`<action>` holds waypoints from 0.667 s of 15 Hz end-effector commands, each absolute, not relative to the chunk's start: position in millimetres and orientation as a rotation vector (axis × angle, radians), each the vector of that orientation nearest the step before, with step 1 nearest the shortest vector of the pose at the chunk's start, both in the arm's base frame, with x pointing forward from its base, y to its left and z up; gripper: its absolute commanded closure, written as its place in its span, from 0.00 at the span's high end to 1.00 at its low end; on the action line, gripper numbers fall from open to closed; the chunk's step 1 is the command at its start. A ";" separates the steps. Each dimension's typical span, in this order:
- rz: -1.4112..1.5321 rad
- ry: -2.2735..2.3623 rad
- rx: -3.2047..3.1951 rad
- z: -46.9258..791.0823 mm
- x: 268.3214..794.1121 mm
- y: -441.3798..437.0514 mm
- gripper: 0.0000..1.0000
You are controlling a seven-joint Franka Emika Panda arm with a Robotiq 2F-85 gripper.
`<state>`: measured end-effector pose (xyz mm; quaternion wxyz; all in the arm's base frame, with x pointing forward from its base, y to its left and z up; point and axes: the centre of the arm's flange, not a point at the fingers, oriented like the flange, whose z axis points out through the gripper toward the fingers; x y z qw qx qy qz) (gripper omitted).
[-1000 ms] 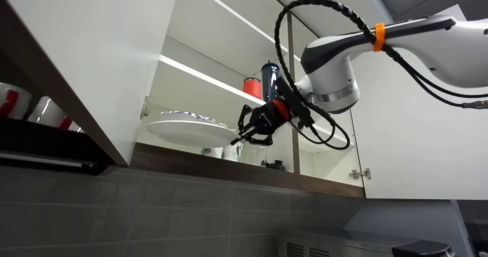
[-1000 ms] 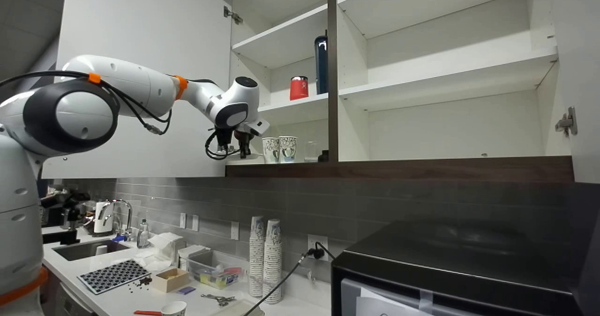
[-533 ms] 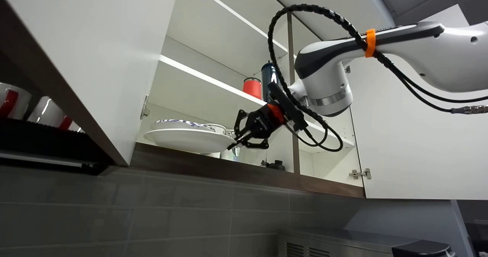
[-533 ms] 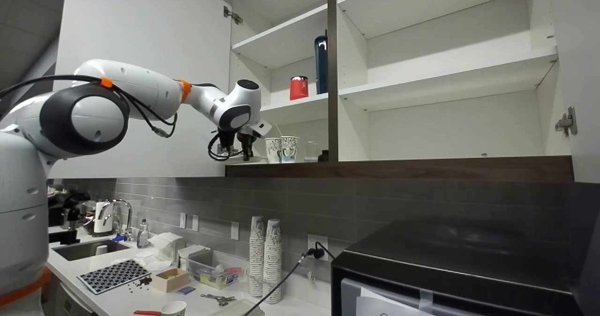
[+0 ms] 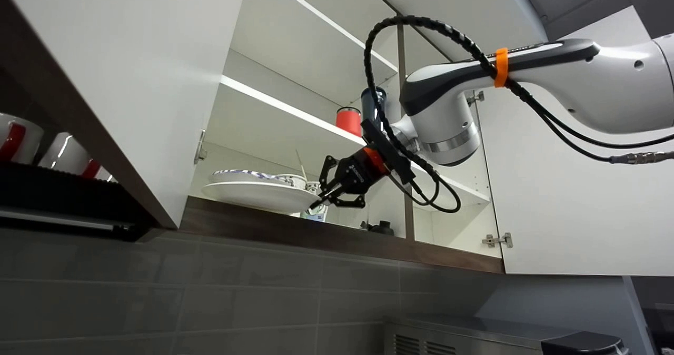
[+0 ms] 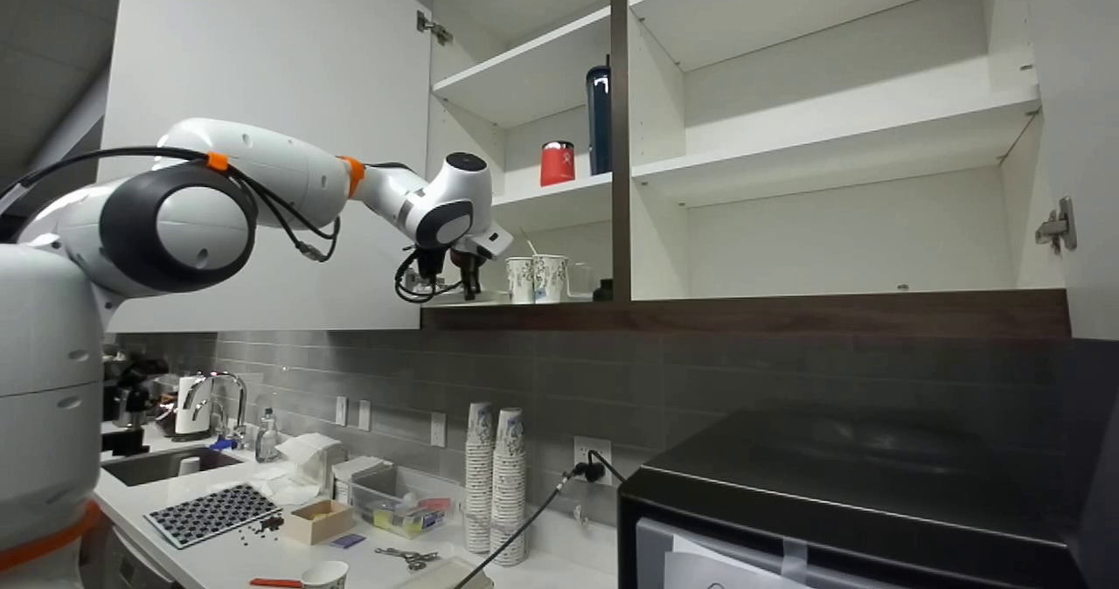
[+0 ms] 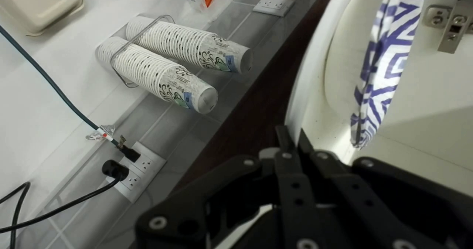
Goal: Put the plates inside the cabinet
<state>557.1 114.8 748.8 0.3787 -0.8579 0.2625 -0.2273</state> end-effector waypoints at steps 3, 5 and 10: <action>-0.583 0.713 -2.162 751.9 571.4 128.9 0.01; -0.581 0.718 -2.160 750.3 574.5 132.2 0.01; -0.613 0.740 -2.141 746.6 586.8 139.3 0.01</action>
